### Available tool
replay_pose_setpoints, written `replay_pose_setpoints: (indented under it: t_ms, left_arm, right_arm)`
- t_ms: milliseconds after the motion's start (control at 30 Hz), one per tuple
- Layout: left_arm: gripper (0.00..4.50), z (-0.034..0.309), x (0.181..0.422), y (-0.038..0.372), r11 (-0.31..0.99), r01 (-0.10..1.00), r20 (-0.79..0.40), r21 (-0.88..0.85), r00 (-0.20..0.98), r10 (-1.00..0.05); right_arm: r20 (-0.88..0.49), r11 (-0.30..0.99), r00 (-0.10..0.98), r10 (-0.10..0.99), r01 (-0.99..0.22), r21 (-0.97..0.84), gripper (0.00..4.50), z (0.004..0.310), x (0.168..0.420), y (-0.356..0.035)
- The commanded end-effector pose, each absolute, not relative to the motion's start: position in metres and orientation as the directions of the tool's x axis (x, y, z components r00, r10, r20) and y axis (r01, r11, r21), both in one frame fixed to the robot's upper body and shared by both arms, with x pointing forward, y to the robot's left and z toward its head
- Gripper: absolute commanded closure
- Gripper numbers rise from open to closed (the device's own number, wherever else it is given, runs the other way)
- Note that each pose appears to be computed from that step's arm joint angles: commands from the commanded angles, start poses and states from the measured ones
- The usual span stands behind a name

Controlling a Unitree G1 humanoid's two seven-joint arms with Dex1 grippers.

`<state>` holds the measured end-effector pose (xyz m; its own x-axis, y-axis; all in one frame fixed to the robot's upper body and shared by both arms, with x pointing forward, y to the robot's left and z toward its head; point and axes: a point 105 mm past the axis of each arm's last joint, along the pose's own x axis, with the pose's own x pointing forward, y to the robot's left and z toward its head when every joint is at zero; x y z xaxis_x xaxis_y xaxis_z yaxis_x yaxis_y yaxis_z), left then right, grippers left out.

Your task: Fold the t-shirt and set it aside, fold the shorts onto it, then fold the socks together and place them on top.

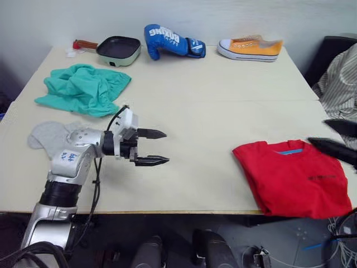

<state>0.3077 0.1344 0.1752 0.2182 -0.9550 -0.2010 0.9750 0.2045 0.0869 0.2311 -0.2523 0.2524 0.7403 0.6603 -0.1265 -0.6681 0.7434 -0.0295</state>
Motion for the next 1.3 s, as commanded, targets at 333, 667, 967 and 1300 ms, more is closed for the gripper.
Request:
replay_pose_setpoints:
  t_ms: [333, 667, 967, 1300]
  left_arm:
    - [0.00, 0.193, 0.391, 0.244, 0.516, 0.620, -0.347, 0.592, 0.773, -0.531]
    - [0.00, 0.191, 0.449, 0.262, 0.365, 0.420, -0.374, 0.831, 0.907, -0.192]
    - [1.90, 0.201, 0.457, 0.274, 0.400, 0.314, -0.309, 0.861, 0.948, -0.079]
    - [4.47, 0.205, 0.457, 0.278, 0.485, 0.293, -0.298, 0.824, 0.952, -0.070]
  right_arm:
    - [-0.041, 0.572, 0.573, 0.818, -0.819, -0.035, 0.07, 0.245, 0.223, -0.164]
    - [-0.038, 0.637, 0.640, 0.767, -0.768, -0.076, 0.07, 0.238, 0.224, -0.164]
    - [-0.028, 0.659, 0.663, 0.748, -0.747, -0.088, 0.00, 0.236, 0.217, -0.164]
    - [-0.018, 0.650, 0.655, 0.755, -0.752, -0.110, 0.00, 0.244, 0.212, -0.160]
